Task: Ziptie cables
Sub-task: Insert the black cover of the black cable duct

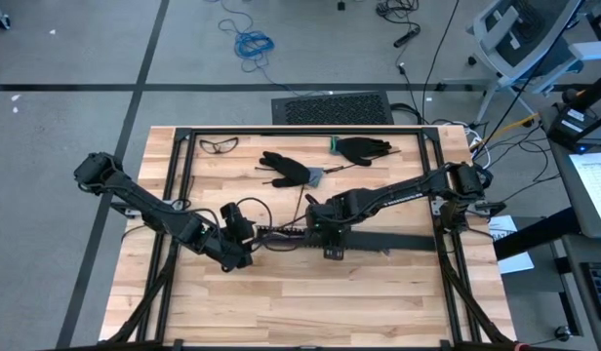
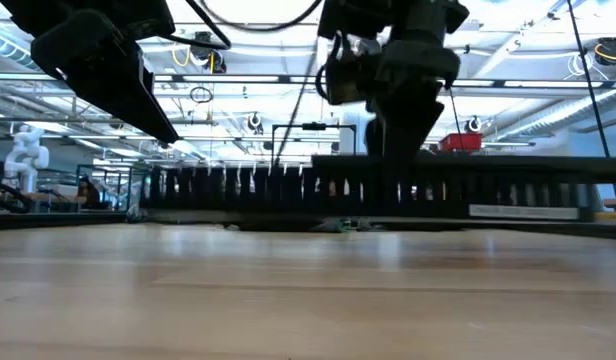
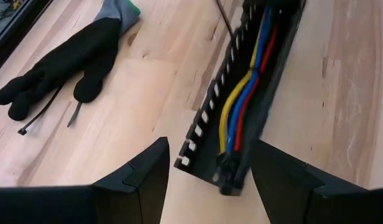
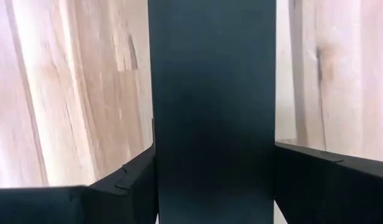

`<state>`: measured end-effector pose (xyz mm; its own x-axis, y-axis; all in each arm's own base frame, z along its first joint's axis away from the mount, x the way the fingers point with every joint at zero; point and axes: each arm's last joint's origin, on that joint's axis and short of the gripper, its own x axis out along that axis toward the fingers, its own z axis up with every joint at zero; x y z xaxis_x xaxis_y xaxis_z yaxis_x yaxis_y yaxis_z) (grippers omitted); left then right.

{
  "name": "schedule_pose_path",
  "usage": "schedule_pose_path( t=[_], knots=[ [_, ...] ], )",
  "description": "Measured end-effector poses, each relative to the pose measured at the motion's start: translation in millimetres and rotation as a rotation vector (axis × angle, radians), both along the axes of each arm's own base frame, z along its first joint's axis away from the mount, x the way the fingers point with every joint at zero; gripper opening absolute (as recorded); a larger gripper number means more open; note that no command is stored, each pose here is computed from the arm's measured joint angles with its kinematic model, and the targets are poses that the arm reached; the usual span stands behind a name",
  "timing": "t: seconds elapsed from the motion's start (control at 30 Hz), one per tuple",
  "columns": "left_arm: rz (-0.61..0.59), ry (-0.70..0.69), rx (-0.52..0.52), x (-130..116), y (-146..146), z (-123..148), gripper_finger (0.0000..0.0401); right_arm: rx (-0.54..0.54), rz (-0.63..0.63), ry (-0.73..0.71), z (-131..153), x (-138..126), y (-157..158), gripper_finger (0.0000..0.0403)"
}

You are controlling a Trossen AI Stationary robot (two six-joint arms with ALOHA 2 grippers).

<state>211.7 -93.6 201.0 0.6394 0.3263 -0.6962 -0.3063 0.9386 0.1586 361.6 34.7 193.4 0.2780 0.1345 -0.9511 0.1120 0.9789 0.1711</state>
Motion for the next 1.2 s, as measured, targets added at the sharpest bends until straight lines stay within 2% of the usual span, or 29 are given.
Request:
schedule_pose_path(
  t=[0.03, 0.13, 0.23, 0.37, 0.5, 0.57, 0.83, 1.0, 1.2],
  knots=[
    [0.003, -0.001, -0.002, 0, 0, 0, 0.0212, 0.002, -0.006, -0.004, -1, 1, 0, 0.0233],
    [0.004, -0.002, -0.004, 0, 0, 0, 0.0212, -0.097, 0.022, -0.01, -2, 2, -3, 0.0233],
    [0.004, -0.005, -0.005, 0, 0, 0, 0.0212, -0.097, 0.013, 0.012, -6, 1, -3, 0.0233],
    [0.011, -0.011, -0.008, 1, 1, 0, 0.0212, -0.158, 0.007, -0.012, -6, 4, -4, 0.0233],
    [0.015, -0.012, -0.009, 2, 2, 0, 0.0212, -0.02, 0.004, -0.052, -7, 10, -7, 0.0233],
    [0.017, -0.011, -0.009, 2, 2, 0, 0.0212, -0.041, 0.008, -0.074, -5, 12, -7, 0.0233],
    [0.018, -0.012, -0.009, 2, 2, 0, 0.0212, -0.146, -0.02, -0.014, -17, 10, -9, 0.0233],
    [0.017, -0.016, -0.013, 3, 2, 1, 0.0212, -0.146, -0.009, 0.025, -31, 14, -8, 0.0233],
    [0.017, -0.016, -0.013, 3, 2, 1, 0.0212, -0.145, -0.003, 0.02, -28, 13, -8, 0.0233]
  ],
)
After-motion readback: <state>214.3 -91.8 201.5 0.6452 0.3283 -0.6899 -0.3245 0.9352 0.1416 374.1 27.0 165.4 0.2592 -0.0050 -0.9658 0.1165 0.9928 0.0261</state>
